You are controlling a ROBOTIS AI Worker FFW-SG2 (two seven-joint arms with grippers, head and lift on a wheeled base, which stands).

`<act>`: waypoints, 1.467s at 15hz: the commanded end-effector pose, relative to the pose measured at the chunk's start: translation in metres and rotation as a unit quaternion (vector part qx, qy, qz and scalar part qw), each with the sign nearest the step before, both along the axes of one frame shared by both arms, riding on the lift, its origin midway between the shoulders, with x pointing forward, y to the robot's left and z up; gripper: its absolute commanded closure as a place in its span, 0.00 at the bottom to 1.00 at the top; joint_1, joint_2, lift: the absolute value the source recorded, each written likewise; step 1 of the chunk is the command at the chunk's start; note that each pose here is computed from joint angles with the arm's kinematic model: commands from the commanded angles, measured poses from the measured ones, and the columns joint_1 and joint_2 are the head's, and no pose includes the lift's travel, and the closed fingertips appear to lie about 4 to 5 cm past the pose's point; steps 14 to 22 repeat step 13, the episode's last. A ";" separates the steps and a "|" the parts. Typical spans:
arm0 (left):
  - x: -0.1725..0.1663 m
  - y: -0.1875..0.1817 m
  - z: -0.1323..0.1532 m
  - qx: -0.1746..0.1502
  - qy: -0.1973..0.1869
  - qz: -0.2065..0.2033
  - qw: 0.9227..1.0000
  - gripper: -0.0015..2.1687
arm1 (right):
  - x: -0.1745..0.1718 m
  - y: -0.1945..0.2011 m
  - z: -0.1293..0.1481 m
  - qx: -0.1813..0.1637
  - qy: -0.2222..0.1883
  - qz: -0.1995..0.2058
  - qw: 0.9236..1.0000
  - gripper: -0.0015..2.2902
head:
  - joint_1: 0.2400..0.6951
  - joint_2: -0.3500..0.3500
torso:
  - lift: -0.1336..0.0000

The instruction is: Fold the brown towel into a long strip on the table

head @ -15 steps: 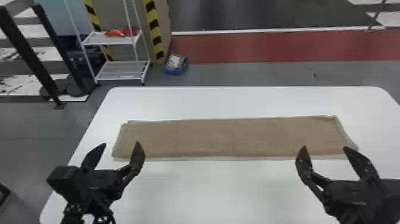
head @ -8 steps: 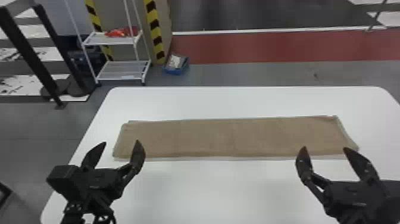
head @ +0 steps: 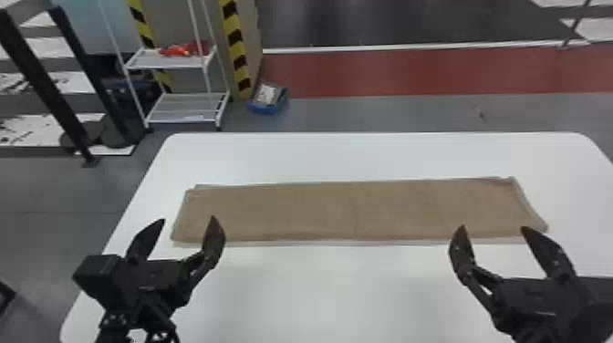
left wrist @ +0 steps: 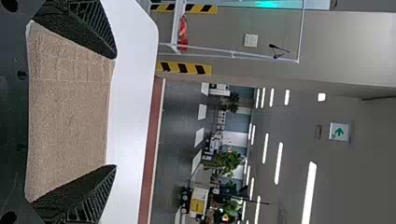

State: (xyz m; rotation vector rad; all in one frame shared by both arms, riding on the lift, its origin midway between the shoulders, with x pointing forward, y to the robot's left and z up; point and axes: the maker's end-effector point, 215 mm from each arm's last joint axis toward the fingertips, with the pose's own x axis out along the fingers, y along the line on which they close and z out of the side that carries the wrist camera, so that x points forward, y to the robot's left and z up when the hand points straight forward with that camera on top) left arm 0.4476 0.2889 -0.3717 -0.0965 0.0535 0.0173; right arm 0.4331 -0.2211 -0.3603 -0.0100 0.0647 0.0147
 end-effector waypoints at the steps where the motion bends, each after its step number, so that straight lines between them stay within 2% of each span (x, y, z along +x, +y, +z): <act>1: 0.000 -0.002 0.001 -0.001 -0.001 -0.002 1.000 0.02 | -0.001 0.000 -0.001 0.002 0.001 0.000 1.000 0.04 | 1.00 0.62 | 0.25; 22: -0.003 -0.004 0.001 -0.001 0.000 -0.004 1.000 0.02 | -0.001 0.000 -0.001 0.011 0.000 -0.001 1.000 0.04 | 1.00 0.62 | 0.25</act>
